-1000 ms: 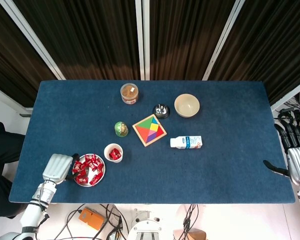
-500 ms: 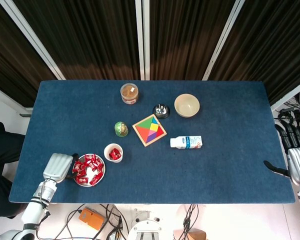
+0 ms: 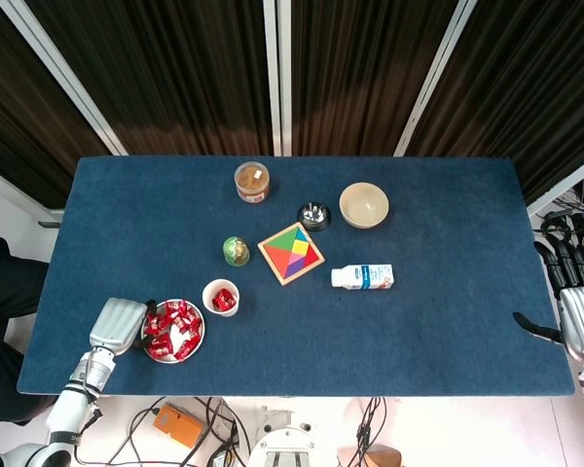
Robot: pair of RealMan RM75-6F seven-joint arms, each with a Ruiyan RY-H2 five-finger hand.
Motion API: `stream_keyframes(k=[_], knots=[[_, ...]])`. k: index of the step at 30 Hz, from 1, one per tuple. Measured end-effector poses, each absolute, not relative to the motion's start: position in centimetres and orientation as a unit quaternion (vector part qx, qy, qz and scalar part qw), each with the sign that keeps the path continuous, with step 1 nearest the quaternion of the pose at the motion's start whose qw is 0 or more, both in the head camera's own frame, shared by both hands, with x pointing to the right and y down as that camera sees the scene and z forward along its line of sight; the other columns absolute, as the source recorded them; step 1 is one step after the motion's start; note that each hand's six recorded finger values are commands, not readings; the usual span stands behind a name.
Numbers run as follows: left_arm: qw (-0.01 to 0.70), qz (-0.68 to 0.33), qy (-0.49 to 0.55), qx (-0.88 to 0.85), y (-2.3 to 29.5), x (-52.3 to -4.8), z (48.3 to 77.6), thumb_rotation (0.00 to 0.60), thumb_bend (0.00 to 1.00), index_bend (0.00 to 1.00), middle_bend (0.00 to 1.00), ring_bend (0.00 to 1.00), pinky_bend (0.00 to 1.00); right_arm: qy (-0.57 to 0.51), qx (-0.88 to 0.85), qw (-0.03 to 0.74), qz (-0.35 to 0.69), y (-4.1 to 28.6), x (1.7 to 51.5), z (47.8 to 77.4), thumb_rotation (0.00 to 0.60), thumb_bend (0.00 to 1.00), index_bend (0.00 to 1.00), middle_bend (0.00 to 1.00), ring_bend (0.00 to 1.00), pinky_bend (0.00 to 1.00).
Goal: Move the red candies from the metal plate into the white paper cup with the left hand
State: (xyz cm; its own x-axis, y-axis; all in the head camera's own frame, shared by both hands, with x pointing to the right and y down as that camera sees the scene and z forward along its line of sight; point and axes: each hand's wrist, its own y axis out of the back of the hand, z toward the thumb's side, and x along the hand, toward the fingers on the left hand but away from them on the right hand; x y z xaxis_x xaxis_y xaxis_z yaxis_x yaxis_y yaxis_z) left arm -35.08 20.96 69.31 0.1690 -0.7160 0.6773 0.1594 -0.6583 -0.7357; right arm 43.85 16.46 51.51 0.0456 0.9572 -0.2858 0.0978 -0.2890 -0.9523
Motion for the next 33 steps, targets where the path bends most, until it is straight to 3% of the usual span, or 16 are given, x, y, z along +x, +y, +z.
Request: stream_keyframes(k=[21,33], knots=[[0.353,-0.601,0.199,-0.689,20.9,-34.3,69.9,0.600,0.33,0.56,0.94,0.95,0.94,-0.439,-0.600,0.401,0.535,16.3,43.8,51.6,0.600,0.24,0.00,0.03,0.00,0.07],[0.357,-0.540,0.262,-0.715,18.6,-32.5,65.3,0.600,0.33,0.56,0.94,0.95,0.95,-0.442,-0.600,0.402,0.532,16.4,43.9,51.5,0.600,0.24,0.00,0.03,0.00,0.07]])
